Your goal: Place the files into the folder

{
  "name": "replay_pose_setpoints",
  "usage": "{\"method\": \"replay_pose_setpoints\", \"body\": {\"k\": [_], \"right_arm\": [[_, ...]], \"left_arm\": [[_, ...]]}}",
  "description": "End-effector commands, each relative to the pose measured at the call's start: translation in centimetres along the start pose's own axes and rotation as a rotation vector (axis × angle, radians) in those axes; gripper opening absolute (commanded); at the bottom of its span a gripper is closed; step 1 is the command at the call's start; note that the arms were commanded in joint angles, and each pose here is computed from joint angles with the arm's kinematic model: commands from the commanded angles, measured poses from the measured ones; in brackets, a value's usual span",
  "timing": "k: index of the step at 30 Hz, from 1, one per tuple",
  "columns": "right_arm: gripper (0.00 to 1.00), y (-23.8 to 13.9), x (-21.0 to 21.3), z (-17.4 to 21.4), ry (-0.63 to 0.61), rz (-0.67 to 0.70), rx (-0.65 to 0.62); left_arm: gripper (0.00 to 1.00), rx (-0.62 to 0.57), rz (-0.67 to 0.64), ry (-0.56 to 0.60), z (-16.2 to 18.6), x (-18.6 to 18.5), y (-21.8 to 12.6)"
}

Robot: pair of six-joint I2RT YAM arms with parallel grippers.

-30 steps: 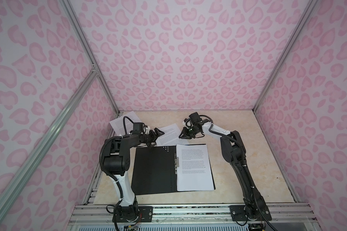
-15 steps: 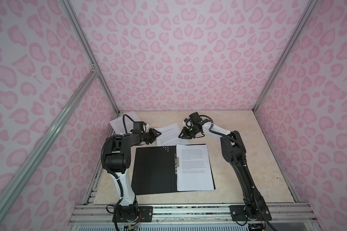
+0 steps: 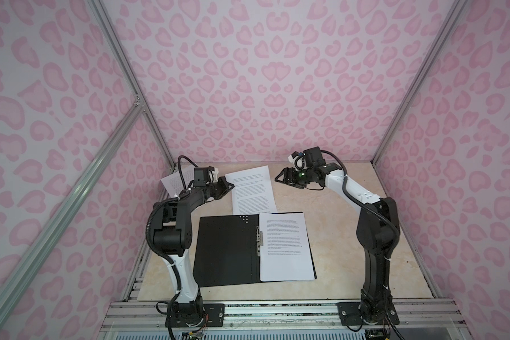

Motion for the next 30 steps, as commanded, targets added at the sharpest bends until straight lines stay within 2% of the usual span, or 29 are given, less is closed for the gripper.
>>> {"method": "replay_pose_setpoints", "body": {"k": [1, 3, 9, 15, 19, 22, 30], "right_arm": [[0.86, -3.0, 0.1, -0.2, -0.038, 0.018, -0.069], [0.98, -5.6, 0.2, 0.4, -0.052, 0.049, -0.098], [0.98, -10.7, -1.1, 2.5, -0.075, 0.200, -0.167], [0.98, -14.5, -1.6, 4.0, -0.084, 0.259, -0.250], [0.98, -15.7, -2.6, 5.5, -0.039, 0.258, -0.254], [0.98, -15.9, -3.8, 7.2, 0.006, 0.260, -0.246], [0.98, -15.7, -6.6, 12.1, 0.165, 0.220, -0.250]], "left_arm": [[0.04, -0.109, 0.062, 0.156, -2.9, -4.5, -2.1], [0.04, -0.165, 0.088, 0.219, -4.1, -6.9, -3.6], [0.04, -0.288, 0.143, 0.373, -5.2, -14.0, -8.5], [0.04, -0.375, 0.187, 0.528, -1.7, -21.3, -14.0], [0.04, -0.336, 0.235, 0.582, 3.0, -25.0, -16.2], [0.04, -0.266, 0.256, 0.610, 7.5, -27.0, -16.7], [0.04, 0.066, 0.405, 0.628, 21.4, -31.2, -15.0]]}}
Point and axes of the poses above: each gripper's point midway between its finger pads, its own y axis out along the fingers, its own x axis along the line the jaws close on, z = x × y, the point moved 2 cm from there along -y, back along the fingers, and after that the axes turned 7 degrees about -y, right-handed, at the moved point
